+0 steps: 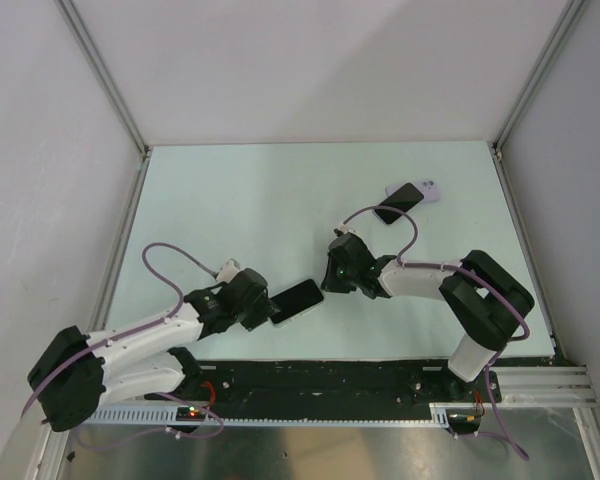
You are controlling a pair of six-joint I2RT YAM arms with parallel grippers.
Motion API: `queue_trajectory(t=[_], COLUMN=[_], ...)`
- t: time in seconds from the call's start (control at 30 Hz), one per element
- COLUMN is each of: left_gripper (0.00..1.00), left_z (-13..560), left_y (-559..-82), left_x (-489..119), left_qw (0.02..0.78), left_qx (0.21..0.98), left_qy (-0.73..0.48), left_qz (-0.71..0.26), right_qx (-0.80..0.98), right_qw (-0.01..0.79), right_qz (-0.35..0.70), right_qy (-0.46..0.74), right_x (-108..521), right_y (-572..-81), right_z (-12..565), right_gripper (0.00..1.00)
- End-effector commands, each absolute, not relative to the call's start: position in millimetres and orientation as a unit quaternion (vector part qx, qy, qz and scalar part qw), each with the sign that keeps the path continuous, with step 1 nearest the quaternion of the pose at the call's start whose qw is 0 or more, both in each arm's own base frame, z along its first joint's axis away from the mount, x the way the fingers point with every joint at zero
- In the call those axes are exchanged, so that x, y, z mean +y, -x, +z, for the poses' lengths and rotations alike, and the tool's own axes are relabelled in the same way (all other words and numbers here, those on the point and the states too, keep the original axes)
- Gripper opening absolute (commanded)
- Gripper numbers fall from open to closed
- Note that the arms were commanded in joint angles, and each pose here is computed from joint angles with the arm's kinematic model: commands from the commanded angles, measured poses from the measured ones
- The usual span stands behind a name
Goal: Put the phone into the phone case
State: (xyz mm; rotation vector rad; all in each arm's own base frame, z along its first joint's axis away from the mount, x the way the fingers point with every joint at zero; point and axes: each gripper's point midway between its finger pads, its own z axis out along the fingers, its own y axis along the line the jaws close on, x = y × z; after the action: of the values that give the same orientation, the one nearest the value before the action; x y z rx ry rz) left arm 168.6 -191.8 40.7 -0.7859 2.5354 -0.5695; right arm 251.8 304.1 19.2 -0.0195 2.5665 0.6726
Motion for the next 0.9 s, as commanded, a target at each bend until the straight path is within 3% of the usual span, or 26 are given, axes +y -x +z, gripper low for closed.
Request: queue_trajectory(t=[0.0, 0.3, 0.53, 0.87], left_gripper=[0.47, 0.47, 0.40, 0.37], left_z=[46, 48, 46, 40], left_y=[-169, -167, -168, -170], left_x=[-185, -184, -187, -192], left_qw=[0.224, 0.223, 0.221, 0.216], left_qx=[0.906, 0.903, 0.906, 0.909], left_qy=[0.301, 0.312, 0.308, 0.302], left_qz=[-0.194, -0.193, -0.188, -0.189], right_qx=[0.957, 0.959, 0.957, 0.957], right_qw=[0.194, 0.208, 0.224, 0.228], right_qz=[0.216, 0.194, 0.186, 0.178], right_qy=[0.018, 0.015, 0.003, 0.008], right_x=[294, 285, 271, 269], right_y=[-229, -232, -234, -225], right_z=[-5, -4, 0, 2], right_gripper=[0.12, 0.15, 0.34, 0.15])
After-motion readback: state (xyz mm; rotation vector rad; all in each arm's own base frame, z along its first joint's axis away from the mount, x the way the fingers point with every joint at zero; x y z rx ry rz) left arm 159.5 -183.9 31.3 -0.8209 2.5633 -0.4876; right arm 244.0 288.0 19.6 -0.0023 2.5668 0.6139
